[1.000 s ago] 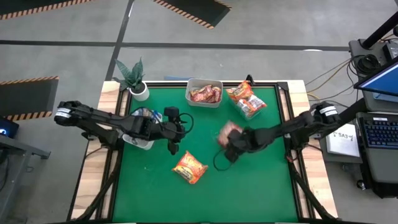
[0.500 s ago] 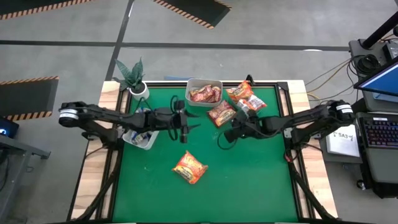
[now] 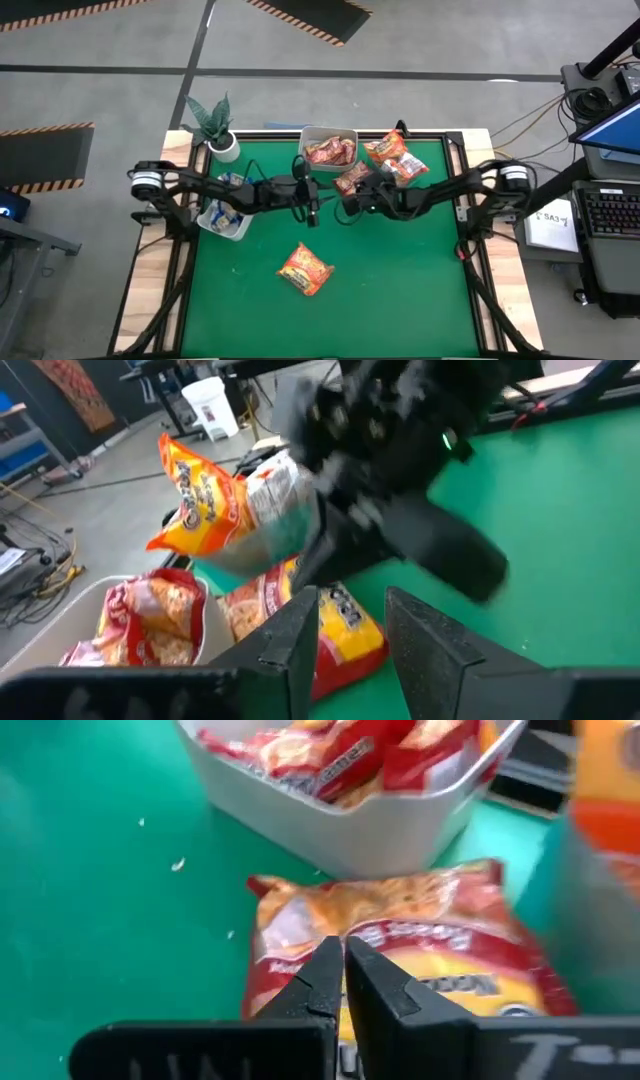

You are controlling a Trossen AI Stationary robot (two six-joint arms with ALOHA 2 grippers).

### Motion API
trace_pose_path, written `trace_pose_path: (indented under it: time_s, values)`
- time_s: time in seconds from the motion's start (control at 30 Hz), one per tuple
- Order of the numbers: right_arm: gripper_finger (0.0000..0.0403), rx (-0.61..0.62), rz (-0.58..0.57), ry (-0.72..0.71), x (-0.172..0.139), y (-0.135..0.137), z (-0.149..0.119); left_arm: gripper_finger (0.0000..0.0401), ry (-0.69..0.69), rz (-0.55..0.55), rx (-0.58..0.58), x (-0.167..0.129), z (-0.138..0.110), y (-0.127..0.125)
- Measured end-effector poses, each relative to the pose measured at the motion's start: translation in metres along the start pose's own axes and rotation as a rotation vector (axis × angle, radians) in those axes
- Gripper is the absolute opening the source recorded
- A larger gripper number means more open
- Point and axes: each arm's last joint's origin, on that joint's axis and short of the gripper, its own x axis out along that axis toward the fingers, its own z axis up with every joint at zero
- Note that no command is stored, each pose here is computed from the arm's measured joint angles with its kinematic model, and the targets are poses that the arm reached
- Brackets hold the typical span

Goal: Sort Maruchan noodles
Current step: Put the red noodle pack into the gray bin

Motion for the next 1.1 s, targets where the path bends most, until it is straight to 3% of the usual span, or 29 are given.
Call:
trace_pose_path:
  time_s: [0.2,0.43,0.6,0.7,0.9,1.1]
  values:
    - [0.0009,-0.001,0.054,0.107,0.017,0.009,-0.007,0.0094,0.006,0.021,0.000,0.002,0.000,0.002]
    - [0.0009,0.093,0.372,0.313,0.022,0.032,-0.005,0.0093,0.058,0.015,0.008,0.000,-0.004,0.004]
    - [0.0009,0.066,0.473,0.273,0.009,0.040,0.014,0.0093,0.091,-0.003,0.014,0.001,-0.007,0.003]
    - [0.0009,0.021,0.377,0.191,0.001,0.033,0.026,0.0093,0.095,-0.005,0.015,0.001,-0.008,0.003]
    - [0.0009,-0.057,-0.011,0.173,0.002,0.005,0.023,0.0093,0.089,-0.003,0.014,0.001,-0.006,0.003]
    - [0.0009,-0.048,-0.062,0.272,0.018,0.001,0.002,0.0093,0.082,-0.001,0.013,0.001,-0.004,0.003]
